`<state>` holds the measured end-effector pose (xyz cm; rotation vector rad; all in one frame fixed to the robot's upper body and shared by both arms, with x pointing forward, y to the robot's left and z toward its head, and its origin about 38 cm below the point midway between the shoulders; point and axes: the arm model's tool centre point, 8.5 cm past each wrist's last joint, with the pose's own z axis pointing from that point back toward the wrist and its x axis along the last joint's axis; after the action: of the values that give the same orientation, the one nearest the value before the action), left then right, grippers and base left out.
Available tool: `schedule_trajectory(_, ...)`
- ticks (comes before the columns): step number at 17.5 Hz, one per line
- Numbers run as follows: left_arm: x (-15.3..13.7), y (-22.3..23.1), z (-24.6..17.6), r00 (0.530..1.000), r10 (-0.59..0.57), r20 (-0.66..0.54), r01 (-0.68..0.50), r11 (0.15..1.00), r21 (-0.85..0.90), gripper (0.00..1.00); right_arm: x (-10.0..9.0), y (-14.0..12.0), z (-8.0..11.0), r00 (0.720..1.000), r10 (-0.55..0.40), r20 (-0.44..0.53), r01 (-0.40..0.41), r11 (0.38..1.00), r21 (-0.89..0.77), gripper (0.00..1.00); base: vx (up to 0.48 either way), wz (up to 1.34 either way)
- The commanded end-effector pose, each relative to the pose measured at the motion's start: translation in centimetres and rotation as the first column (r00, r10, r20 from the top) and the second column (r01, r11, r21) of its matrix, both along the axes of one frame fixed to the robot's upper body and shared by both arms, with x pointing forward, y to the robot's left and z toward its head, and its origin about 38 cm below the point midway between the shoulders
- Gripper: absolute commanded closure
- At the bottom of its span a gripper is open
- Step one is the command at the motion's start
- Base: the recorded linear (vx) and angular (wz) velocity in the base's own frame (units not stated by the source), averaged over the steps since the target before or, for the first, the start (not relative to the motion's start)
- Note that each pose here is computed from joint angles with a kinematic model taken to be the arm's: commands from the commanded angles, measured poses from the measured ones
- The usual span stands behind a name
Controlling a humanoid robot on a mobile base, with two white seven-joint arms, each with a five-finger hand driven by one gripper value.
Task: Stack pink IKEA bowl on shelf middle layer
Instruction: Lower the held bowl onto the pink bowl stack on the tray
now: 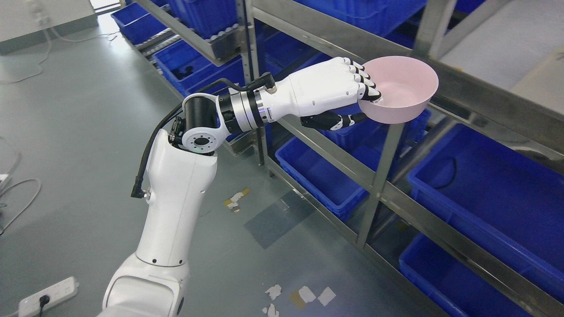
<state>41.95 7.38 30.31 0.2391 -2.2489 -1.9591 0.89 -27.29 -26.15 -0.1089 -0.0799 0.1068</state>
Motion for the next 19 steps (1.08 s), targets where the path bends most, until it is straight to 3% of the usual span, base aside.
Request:
schedule_trajectory(1,0.5,0.5,1.2,0.999,0.010,0.031,-0.010,1.000,0.015,0.97,-0.9,-1.1,0.1,1.000,0.000,-0.006,0.000,1.000,-0.017,0.00,-0.020,-0.82)
schedule_trajectory(7,2.3,2.0,4.1,0.996,0.063,0.066,-0.062,0.998,-0.006,0.98,-0.9,-1.1,0.1,1.000,0.000,-0.006,0.000,1.000,-0.017,0.00,-0.011,-0.69)
schedule_trajectory(12,7.5,4.2,8.3,0.983,0.177,0.054,-0.177,0.984,0.003,0.98,-0.9,-1.1,0.1,1.000,0.000,-0.006,0.000,1.000,-0.017,0.00,0.033,-0.50)
schedule_trajectory(17,11.9,4.3,8.4,0.953,0.302,-0.020,-0.296,0.945,0.140,0.98,-0.9,-1.1,0.1,1.000,0.000,-0.006,0.000,1.000,-0.017,0.00,0.061,-0.41)
schedule_trajectory(19,12.7,3.2,6.8,0.951,0.305,-0.052,-0.288,0.934,0.212,0.98,-0.9,-1.1,0.1,1.000,0.000,-0.006,0.000,1.000,-0.017,0.00,0.078,-0.38)
